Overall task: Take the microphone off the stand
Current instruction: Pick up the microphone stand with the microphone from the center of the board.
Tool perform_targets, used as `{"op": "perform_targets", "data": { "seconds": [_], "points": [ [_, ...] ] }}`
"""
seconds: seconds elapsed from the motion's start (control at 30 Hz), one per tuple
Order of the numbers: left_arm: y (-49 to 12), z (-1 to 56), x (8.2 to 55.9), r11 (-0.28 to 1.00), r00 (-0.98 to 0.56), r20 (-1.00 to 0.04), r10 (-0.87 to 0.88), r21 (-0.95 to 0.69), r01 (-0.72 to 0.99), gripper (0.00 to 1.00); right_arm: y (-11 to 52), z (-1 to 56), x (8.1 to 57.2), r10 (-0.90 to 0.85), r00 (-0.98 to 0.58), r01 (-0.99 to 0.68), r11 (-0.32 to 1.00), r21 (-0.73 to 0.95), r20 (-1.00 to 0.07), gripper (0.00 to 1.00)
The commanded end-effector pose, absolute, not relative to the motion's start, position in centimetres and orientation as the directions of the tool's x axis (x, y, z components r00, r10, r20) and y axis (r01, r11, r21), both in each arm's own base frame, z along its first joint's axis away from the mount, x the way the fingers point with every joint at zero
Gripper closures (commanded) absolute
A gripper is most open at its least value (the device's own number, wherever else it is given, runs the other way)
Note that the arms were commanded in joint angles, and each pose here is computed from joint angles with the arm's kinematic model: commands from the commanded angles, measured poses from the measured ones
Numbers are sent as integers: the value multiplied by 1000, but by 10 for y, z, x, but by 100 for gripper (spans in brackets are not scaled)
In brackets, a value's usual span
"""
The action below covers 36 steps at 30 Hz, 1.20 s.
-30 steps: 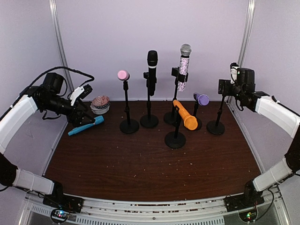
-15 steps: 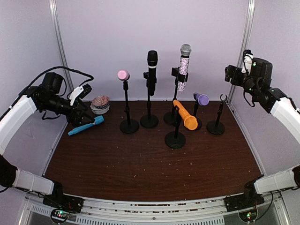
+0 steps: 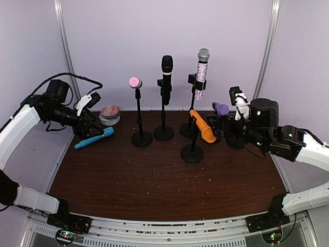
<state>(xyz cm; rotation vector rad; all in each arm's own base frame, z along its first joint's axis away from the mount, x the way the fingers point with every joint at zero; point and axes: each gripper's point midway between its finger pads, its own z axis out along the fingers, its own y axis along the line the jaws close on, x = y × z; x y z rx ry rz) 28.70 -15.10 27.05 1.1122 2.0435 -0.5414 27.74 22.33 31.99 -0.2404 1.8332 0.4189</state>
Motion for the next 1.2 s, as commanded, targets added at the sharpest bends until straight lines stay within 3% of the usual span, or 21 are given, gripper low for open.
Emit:
{"op": "perform_targets", "data": {
  "seconds": [0.0,0.5,0.57,0.73,0.9,1.17],
  "points": [
    [-152,273,285,521,-337,-780,528,-16,853,7,233,313,271,42,-320,-333,930,154,-947,0],
    [-153,268,279,511,-337,-779,528,-26,859,7,261,273,271,-43,-388,-298,951,81,-920,1],
    [-154,267,278,504,-340,-780,525,-36,863,8,263,273,274,-46,-386,-283,957,70,-921,7],
    [-155,267,278,504,-341,-781,523,-40,863,9,270,275,281,-68,-392,-255,966,37,-917,35],
    [-155,270,277,501,-334,-786,520,-36,865,9,269,269,283,-108,-409,-220,975,-17,-906,45],
    [-155,269,280,512,-349,-783,515,-45,858,9,273,277,279,-91,-388,-229,973,1,-917,88]
  ]
}}
